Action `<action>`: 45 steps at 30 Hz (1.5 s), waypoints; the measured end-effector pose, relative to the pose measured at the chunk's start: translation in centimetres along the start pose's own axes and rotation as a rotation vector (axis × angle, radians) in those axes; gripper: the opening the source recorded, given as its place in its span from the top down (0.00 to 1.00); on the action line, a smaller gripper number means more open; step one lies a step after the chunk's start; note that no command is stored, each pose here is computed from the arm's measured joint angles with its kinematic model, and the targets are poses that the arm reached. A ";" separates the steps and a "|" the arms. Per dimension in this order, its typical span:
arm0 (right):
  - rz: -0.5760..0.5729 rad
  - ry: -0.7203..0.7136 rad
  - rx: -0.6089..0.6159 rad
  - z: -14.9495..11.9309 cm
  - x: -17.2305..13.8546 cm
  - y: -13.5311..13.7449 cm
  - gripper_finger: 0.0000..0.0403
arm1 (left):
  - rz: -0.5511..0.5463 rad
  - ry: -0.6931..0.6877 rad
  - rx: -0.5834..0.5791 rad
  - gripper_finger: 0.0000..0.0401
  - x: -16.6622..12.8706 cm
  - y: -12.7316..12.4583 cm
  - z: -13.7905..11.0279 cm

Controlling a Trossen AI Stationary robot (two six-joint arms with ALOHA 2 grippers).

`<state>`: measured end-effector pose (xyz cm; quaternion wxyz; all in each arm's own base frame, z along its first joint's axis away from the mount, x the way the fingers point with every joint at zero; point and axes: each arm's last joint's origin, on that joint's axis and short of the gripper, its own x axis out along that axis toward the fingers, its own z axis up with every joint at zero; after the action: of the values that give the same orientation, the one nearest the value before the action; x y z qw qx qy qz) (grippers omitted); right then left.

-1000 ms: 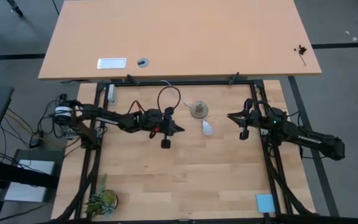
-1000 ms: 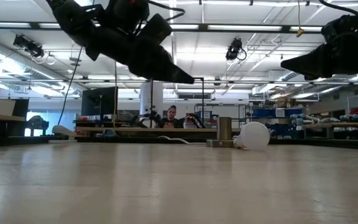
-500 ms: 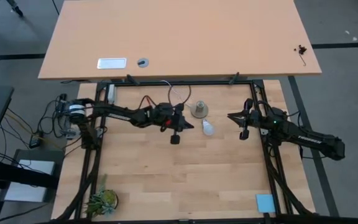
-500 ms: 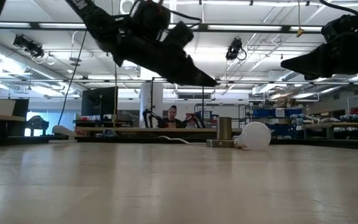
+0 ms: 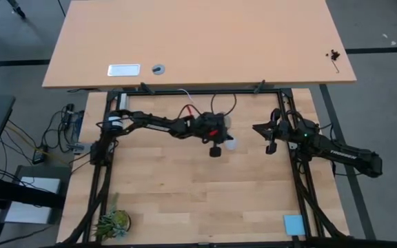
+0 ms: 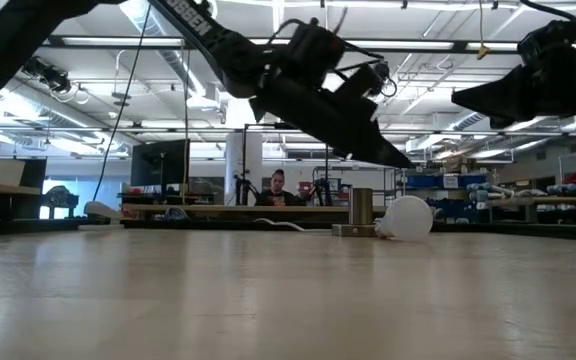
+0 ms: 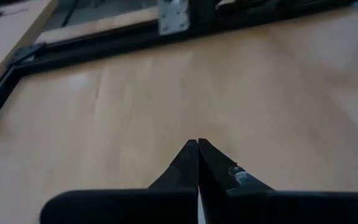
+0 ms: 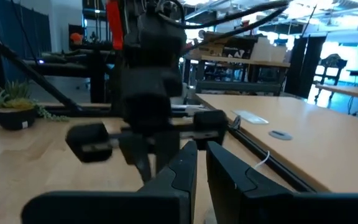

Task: Screw lightbulb
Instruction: Insert the white lightbulb into the gold lamp

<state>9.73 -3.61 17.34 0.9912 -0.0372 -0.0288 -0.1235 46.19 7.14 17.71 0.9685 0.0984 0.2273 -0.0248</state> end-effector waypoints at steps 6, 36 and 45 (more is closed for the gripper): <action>0.000 0.000 0.050 0.0 0.0 0.0 0.89 | 0.051 0.080 -0.017 1.00 0.8 1.1 -0.7; 0.000 -0.036 0.059 0.4 0.0 0.0 0.89 | -0.069 0.150 0.155 1.00 1.1 -2.0 -0.8; 0.000 -0.036 0.059 0.4 0.0 0.0 0.89 | 0.046 0.048 -0.007 1.00 1.0 0.4 0.5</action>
<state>9.71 -3.59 17.69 0.9912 -0.0104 -0.0504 -0.1220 47.31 7.45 17.80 0.9635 0.1009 0.2481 0.0008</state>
